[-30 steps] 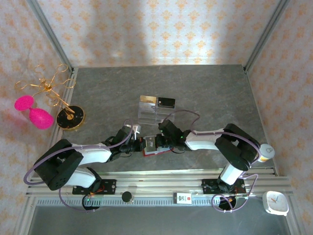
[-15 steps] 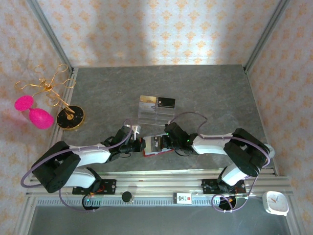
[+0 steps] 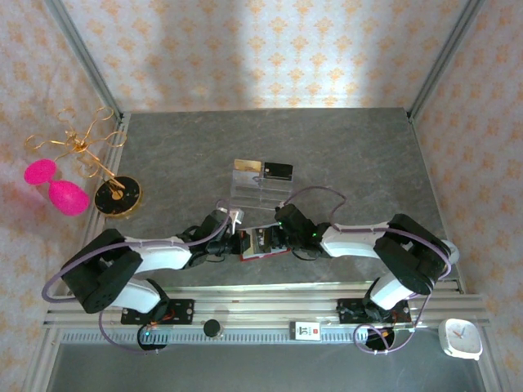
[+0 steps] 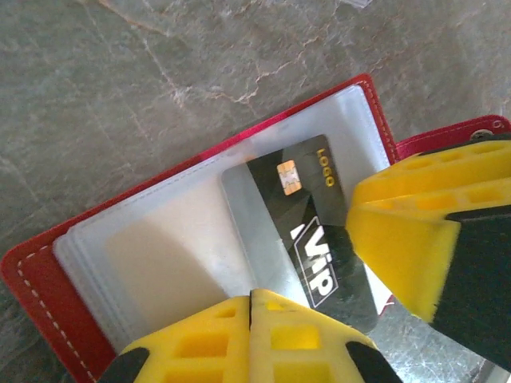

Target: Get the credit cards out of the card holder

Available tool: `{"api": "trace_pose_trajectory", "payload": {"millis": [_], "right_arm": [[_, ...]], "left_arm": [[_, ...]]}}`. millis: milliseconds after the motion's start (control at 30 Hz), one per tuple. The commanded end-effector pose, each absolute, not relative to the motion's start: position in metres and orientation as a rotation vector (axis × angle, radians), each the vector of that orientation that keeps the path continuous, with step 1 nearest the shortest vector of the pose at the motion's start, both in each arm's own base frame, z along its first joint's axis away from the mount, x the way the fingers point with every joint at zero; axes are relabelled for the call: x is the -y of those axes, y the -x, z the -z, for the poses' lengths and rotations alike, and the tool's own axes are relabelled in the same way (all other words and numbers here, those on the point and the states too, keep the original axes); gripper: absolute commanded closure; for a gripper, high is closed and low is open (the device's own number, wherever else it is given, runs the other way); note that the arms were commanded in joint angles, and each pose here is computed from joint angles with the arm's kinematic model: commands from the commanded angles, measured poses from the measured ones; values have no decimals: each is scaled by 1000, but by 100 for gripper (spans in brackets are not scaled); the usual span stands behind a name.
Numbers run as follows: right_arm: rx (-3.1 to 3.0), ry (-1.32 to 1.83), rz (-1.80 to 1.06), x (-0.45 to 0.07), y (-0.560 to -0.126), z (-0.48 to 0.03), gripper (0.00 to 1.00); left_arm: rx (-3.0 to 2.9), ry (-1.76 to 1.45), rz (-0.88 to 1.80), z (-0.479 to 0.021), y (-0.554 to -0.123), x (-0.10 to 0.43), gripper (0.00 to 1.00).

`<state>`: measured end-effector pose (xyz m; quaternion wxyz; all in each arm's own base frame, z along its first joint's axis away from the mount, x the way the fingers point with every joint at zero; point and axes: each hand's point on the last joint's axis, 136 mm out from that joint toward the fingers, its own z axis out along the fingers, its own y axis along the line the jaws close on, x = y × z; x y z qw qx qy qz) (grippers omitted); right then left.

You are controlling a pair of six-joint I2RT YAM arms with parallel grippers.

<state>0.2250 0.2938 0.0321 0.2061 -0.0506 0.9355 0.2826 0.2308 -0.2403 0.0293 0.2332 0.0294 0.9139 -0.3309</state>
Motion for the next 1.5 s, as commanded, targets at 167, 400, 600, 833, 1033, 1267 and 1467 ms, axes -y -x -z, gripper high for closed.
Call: {"api": "trace_pose_trajectory", "payload": {"millis": [167,400,600,833,1033,1267,1467], "right_arm": [[-2612,143,-834,-296,-224,-30,73],[-2596,129,-817,-293,-230,-36,93],[-2542,34,-724,-254,-247,-47,100],[-2362,257,-737,-256,-256,-110,100],[-2179,460,-710,-268,-267,-171,100],[-2043,870,-570,-304,-289,-190,100],[-2010,1176,-484,-338,-309,-180,100]], "left_arm": [[-2551,-104,885,-17,-231,242,100],[-2584,-123,859,-11,-226,240,100],[-2566,-137,873,-14,-225,240,100],[-2482,-150,949,-45,-234,252,100],[-2350,-106,1026,-101,-242,250,64],[-2206,178,1177,-131,-250,191,30],[-2202,167,1060,-153,-245,174,1]]}}
